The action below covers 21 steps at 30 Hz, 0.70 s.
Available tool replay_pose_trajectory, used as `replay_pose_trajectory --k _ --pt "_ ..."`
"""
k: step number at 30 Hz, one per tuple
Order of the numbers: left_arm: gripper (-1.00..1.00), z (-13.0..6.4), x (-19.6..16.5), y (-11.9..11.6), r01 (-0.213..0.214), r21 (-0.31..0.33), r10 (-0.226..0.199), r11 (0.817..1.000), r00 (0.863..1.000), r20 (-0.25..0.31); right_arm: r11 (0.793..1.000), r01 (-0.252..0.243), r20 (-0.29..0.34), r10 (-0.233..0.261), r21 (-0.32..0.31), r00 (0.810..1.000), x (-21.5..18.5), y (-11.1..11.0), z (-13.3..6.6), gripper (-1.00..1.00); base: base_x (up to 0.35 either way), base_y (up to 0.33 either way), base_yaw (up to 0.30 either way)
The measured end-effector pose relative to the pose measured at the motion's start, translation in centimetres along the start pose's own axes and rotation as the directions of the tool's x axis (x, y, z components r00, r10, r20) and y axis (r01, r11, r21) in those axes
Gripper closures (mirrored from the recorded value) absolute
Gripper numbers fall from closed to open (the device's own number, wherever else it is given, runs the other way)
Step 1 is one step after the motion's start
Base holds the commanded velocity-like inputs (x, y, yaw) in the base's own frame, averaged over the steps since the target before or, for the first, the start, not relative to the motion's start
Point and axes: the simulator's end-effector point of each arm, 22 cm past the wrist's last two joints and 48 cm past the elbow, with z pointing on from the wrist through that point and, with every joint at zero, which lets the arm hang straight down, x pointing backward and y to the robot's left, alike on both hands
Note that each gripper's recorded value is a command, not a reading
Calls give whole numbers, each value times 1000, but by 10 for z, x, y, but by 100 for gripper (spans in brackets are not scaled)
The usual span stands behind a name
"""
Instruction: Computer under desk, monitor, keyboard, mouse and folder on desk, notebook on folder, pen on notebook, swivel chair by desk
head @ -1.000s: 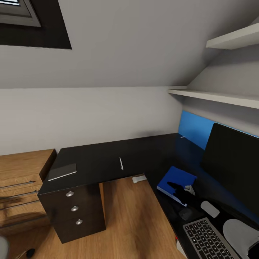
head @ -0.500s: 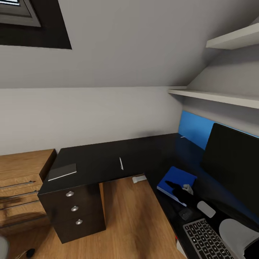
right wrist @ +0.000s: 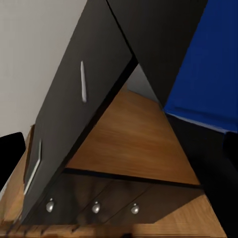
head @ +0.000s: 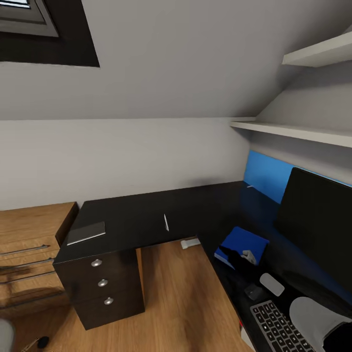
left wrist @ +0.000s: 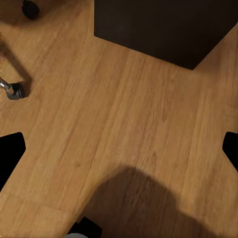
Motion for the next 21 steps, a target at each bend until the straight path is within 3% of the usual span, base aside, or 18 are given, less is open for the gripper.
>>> replay_pose_trajectory --k 10,21 --pt "-100 0 0 1 2 -2 -2 1000 1000 0 986 15 23 -19 165 1000 5 -26 7 -100 0 0 127" --pt "-100 0 0 1 2 -2 -2 1000 1000 0 984 30 38 -37 177 999 5 -18 14 -100 0 0 193"
